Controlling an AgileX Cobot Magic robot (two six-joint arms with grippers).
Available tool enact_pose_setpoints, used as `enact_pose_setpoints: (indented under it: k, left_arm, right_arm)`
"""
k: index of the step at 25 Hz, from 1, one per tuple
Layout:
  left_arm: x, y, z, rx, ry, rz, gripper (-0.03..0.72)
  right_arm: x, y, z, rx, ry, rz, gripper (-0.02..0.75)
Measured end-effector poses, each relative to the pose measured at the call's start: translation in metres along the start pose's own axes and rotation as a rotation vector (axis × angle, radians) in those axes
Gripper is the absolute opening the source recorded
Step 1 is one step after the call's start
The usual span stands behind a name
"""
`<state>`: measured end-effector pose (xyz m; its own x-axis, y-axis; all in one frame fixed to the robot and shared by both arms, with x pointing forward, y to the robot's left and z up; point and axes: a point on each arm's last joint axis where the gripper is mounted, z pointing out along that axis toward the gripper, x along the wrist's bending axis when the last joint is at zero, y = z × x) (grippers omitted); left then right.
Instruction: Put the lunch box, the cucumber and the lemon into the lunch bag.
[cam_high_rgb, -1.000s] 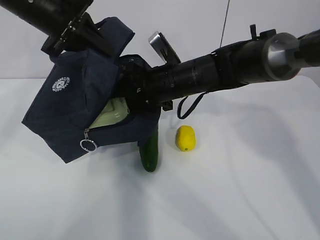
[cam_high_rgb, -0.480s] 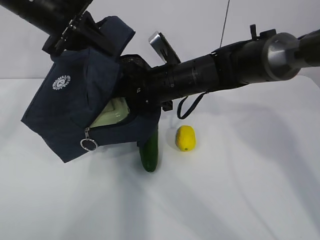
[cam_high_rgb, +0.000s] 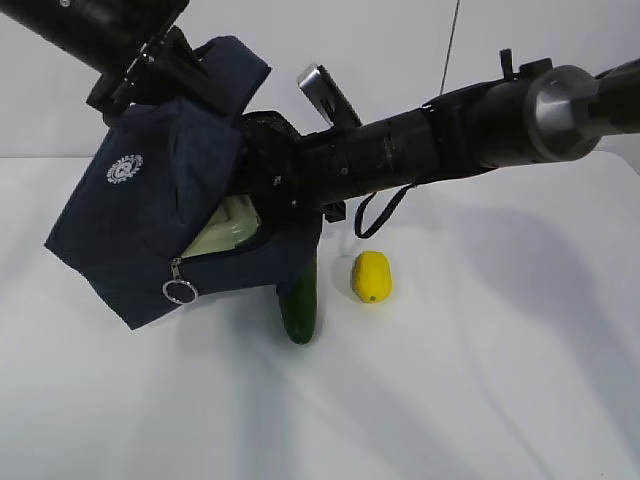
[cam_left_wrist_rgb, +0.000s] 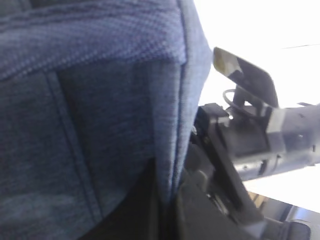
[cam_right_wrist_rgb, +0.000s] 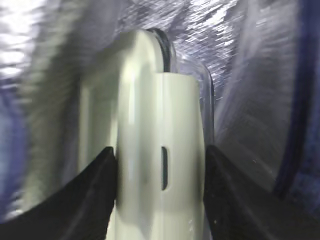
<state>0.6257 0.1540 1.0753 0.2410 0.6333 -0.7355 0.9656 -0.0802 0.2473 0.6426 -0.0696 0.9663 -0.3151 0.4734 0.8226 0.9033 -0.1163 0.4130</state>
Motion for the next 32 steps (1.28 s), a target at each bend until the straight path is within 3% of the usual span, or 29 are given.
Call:
enact_pose_setpoints:
  k: [13, 23, 32]
  left_arm:
    - [0.026, 0.005, 0.026, 0.048, -0.016, -0.050, -0.004]
    - [0.027, 0.007, 0.029, 0.041, -0.038, -0.045, -0.004]
    - [0.031, 0.008, 0.031, 0.040, -0.028, -0.045, -0.004]
  right_arm:
    - [-0.003, -0.001, 0.001, 0.006, -0.028, -0.020, 0.383]
    - [-0.012, -0.002, 0.004, 0.006, -0.060, -0.016, 0.384]
    - [-0.009, -0.001, 0.004, 0.013, -0.032, -0.015, 0.438]
